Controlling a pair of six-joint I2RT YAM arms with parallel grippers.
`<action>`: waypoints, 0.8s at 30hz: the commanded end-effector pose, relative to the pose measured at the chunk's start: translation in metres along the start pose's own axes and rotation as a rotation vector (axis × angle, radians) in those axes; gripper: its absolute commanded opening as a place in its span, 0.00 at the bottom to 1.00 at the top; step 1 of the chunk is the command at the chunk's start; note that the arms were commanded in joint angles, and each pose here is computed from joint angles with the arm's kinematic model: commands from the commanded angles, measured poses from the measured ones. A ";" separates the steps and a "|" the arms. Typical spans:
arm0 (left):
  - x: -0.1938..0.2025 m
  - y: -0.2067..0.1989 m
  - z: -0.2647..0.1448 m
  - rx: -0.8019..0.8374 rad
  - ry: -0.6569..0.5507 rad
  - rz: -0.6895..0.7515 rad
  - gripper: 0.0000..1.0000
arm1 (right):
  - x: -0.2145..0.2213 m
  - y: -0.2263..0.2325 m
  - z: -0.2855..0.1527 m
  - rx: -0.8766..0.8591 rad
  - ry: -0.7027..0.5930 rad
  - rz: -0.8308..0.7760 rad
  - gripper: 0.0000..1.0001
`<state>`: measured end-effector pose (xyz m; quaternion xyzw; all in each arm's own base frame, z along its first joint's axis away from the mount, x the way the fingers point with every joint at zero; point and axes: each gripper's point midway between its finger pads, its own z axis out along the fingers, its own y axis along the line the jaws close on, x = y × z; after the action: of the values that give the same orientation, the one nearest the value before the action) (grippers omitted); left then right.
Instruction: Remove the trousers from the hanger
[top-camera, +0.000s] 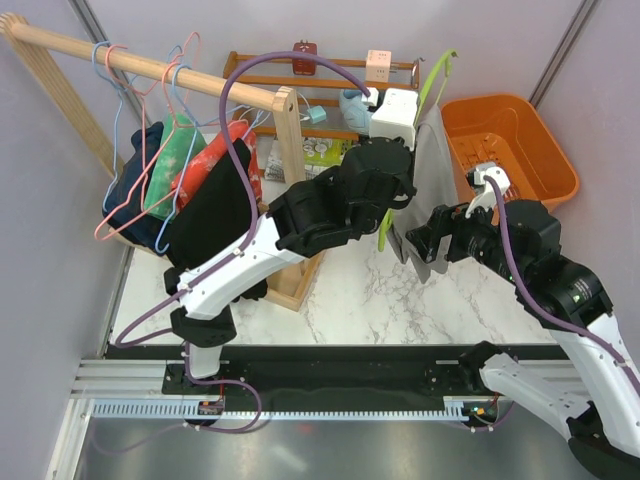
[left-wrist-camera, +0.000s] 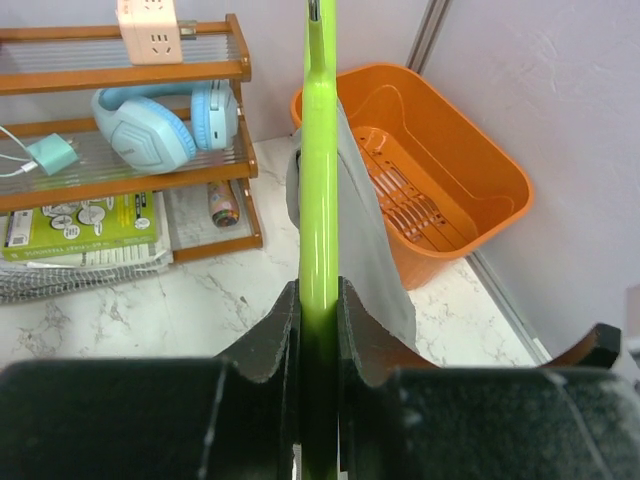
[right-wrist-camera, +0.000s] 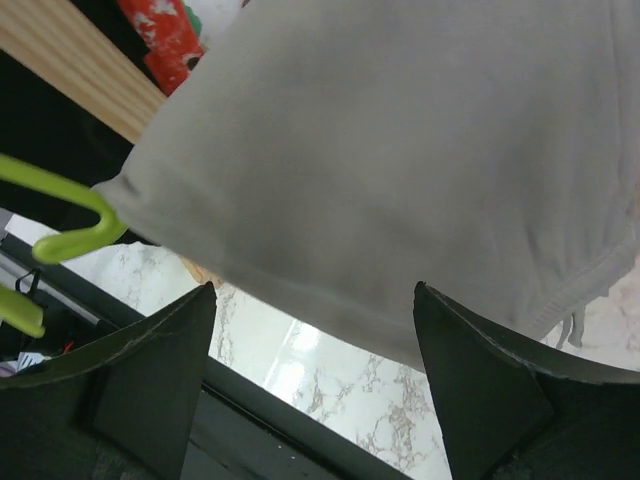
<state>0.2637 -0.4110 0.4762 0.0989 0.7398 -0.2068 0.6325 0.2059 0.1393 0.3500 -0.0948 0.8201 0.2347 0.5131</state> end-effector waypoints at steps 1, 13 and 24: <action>-0.063 0.017 -0.005 -0.029 -0.170 -0.092 0.02 | -0.021 0.017 -0.003 -0.107 -0.135 -0.064 0.87; -0.062 0.043 0.009 -0.138 -0.177 -0.044 0.02 | -0.008 0.006 0.041 -0.026 -0.149 -0.133 0.83; -0.064 0.054 0.016 -0.156 -0.180 -0.042 0.02 | -0.015 0.039 0.057 0.027 -0.231 -0.185 0.85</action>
<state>0.3142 -0.3760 0.4718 0.0717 0.7408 -0.1271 0.6557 0.2283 0.1997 0.3313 -0.1780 0.7731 0.2031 0.5739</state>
